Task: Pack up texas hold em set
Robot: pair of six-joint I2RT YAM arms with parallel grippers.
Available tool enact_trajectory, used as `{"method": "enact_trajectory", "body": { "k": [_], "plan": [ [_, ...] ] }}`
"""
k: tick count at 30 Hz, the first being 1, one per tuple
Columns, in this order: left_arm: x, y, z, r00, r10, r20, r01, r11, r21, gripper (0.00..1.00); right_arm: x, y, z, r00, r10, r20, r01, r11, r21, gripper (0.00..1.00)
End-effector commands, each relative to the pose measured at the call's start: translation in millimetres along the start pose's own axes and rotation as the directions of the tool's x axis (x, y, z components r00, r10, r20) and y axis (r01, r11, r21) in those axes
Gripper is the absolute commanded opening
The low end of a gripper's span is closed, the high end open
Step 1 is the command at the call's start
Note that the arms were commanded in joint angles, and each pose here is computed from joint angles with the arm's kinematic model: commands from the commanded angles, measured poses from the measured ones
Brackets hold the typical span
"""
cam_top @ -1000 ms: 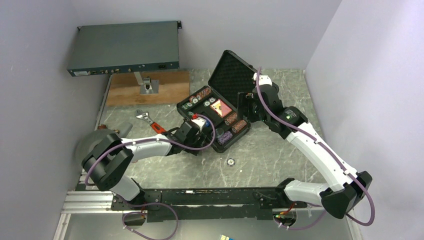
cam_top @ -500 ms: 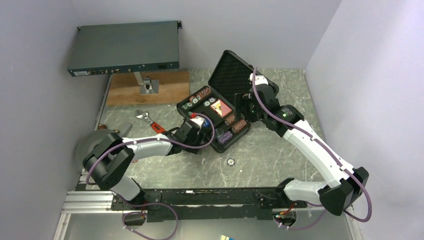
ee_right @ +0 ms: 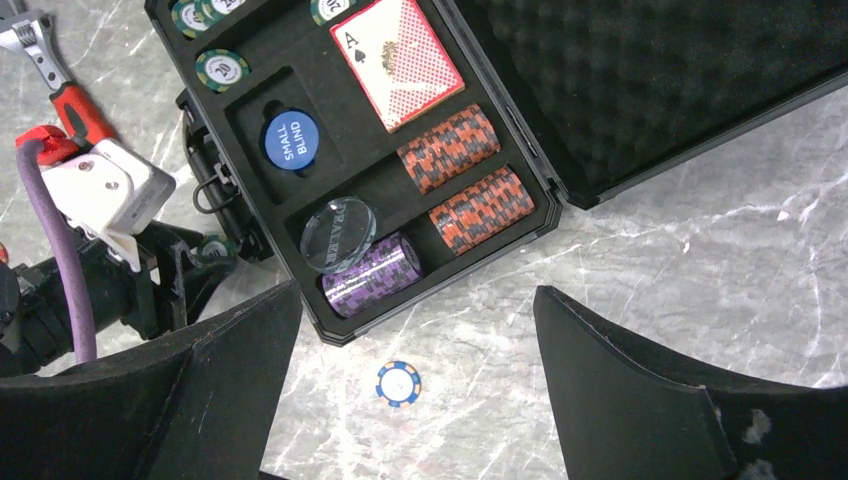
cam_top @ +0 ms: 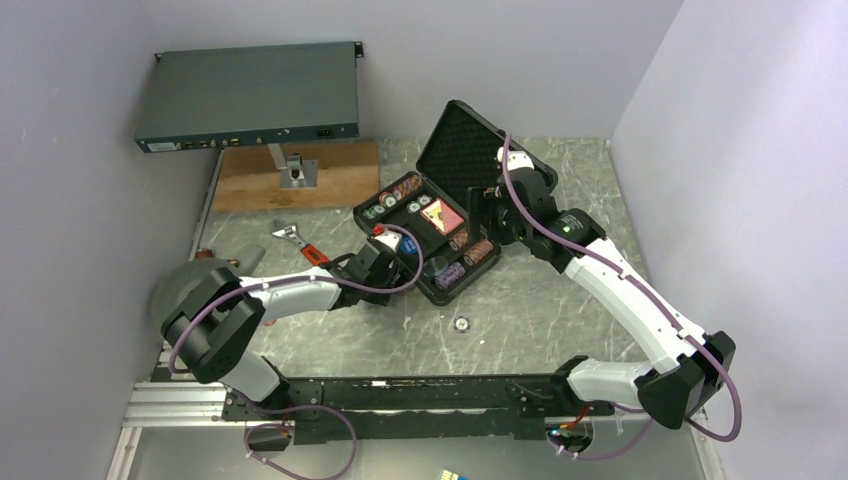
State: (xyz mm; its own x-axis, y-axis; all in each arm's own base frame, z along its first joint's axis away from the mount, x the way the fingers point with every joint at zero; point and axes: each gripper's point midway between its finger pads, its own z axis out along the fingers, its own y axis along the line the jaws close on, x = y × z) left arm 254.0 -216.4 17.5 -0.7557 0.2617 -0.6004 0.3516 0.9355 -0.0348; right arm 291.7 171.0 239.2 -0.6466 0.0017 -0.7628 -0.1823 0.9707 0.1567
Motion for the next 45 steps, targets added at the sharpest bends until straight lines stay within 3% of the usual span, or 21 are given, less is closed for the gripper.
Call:
{"method": "enact_trajectory", "body": {
  "k": [1,6,11,23,25,28,31,34,41,45],
  "plan": [
    [60.9,-2.3,5.6,0.977,-0.035,-0.212,0.047,0.997,0.055,0.5,-15.7,6.2,-2.5,0.999,0.006,0.054,-0.004,1.0,-0.03,0.89],
    [70.5,-1.1,5.0,0.972,-0.048,-0.231,0.061,0.997,0.052,0.42,-15.1,4.0,-3.5,0.998,0.006,0.06,-0.004,1.0,-0.024,0.89],
    [67.1,-2.1,1.7,0.978,-0.034,-0.208,0.042,0.999,0.035,0.26,-15.2,4.6,-2.5,0.998,0.005,0.058,-0.004,1.0,-0.025,0.89],
    [17.3,-11.2,-46.1,0.998,0.007,-0.062,-0.006,1.0,0.01,0.26,-14.9,6.3,-2.6,0.998,0.007,0.057,-0.005,0.999,-0.034,0.89],
    [12.6,-12.7,-52.2,0.999,0.015,-0.049,-0.015,1.0,0.005,0.31,-14.4,6.7,-2.7,0.998,0.007,0.055,-0.005,0.999,-0.037,0.89],
    [10.3,-20.4,-57.2,0.999,0.047,-0.019,-0.047,0.999,0.021,0.65,-13.7,7.1,-2.6,0.998,0.009,0.055,-0.007,0.999,-0.041,0.89],
    [9.0,-32.5,-56.7,0.997,0.076,0.013,-0.077,0.994,0.077,0.8,-13.1,7.6,-2.4,0.999,0.009,0.054,-0.006,0.999,-0.044,0.89],
    [10.4,-38.3,-48.8,0.993,0.118,0.013,-0.118,0.988,0.103,0.81,-13.2,7.9,-2.8,0.999,0.01,0.053,-0.007,0.999,-0.047,0.89],
    [14.8,-37.8,-28.0,0.974,0.211,-0.088,-0.203,0.975,0.09,0.71,-12.7,8.8,-4.5,0.998,0.009,0.055,-0.006,0.998,-0.055,0.89],
    [19.0,-38.8,-23.0,0.97,0.214,-0.119,-0.201,0.973,0.113,0.73,-12.6,8.4,-5.5,0.998,0.01,0.06,-0.007,0.998,-0.058,0.89]
  ]
}}
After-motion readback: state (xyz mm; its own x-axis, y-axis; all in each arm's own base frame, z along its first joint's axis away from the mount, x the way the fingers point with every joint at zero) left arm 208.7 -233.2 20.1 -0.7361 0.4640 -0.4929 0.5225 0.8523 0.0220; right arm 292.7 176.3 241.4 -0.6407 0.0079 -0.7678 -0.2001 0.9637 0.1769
